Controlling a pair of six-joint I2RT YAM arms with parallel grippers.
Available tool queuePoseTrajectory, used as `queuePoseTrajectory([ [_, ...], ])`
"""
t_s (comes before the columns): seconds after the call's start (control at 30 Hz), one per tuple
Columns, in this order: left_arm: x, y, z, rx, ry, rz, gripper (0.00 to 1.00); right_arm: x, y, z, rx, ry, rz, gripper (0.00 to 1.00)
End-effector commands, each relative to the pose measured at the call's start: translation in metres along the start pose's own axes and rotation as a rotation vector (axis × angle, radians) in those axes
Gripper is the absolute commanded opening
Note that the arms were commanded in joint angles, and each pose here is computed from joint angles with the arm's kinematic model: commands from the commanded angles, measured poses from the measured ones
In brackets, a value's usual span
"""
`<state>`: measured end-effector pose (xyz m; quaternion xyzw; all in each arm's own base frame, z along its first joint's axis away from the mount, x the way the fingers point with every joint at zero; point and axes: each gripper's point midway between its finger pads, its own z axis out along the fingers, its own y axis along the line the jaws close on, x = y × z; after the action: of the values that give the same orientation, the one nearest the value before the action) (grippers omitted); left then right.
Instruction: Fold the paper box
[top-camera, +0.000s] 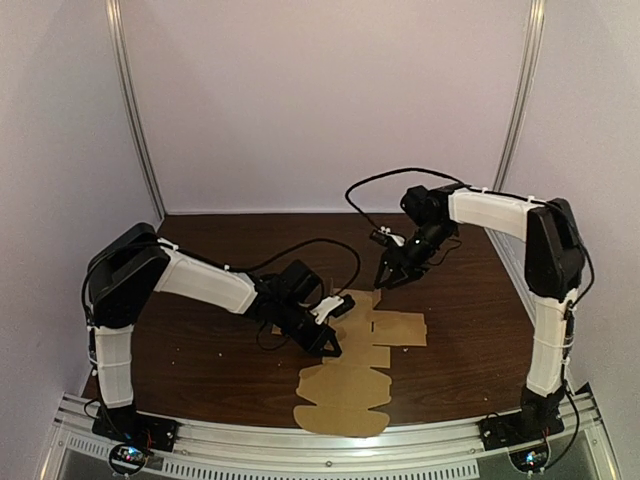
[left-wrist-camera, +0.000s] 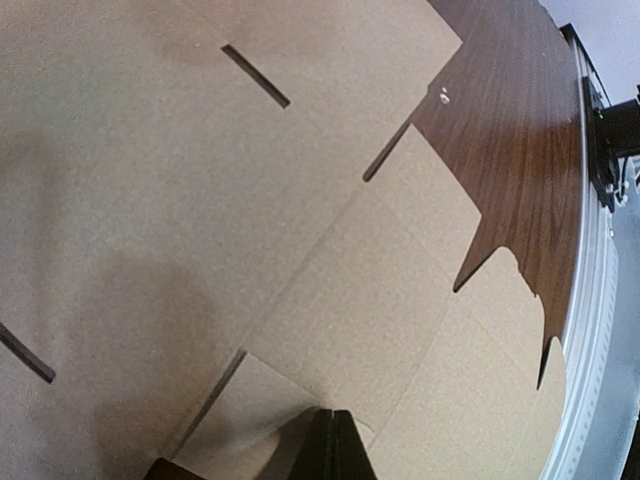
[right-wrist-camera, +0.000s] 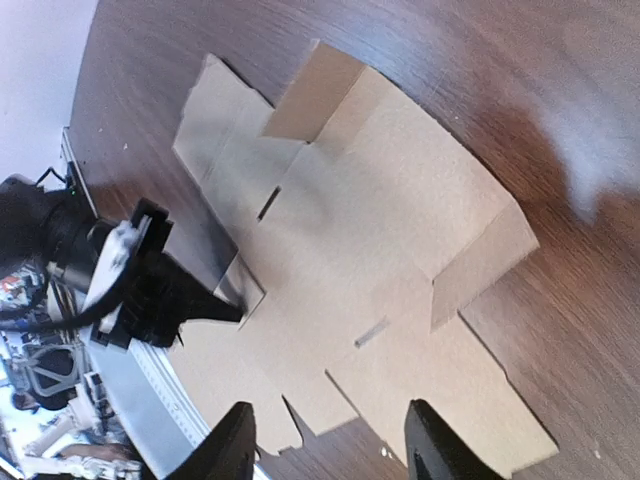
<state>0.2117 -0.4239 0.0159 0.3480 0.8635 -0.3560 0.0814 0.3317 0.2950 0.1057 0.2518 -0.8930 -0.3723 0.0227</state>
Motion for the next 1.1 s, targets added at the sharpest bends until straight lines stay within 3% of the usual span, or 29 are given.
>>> queuePoseTrajectory([
  [0.0, 0.040, 0.062, 0.016, -0.233, 0.076, -0.142, 0.00, 0.023, 0.018, -0.039, 0.083, -0.116, -0.065, 0.61],
  [0.03, 0.036, 0.062, 0.018, -0.238, 0.060, -0.159, 0.00, 0.030, 0.013, -0.038, 0.108, -0.120, -0.054, 0.68],
  [0.1, 0.022, 0.063, 0.019, -0.248, 0.025, -0.201, 0.00, 0.044, 0.001, -0.034, 0.153, -0.106, -0.033, 0.72],
  [0.47, -0.043, 0.076, 0.048, -0.276, -0.140, -0.423, 0.00, 0.066, -0.031, -0.014, 0.175, 0.002, 0.063, 0.70],
  [0.73, -0.044, 0.084, 0.062, -0.273, -0.153, -0.492, 0.00, 0.064, -0.071, -0.009, 0.330, 0.038, 0.104, 0.70],
  [0.93, -0.044, 0.087, 0.050, -0.313, -0.173, -0.485, 0.00, 0.052, -0.096, -0.027, 0.370, 0.014, 0.140, 0.60],
  [1.07, -0.043, 0.088, 0.044, -0.333, -0.182, -0.486, 0.00, 0.058, -0.105, -0.035, 0.408, 0.011, 0.143, 0.60],
])
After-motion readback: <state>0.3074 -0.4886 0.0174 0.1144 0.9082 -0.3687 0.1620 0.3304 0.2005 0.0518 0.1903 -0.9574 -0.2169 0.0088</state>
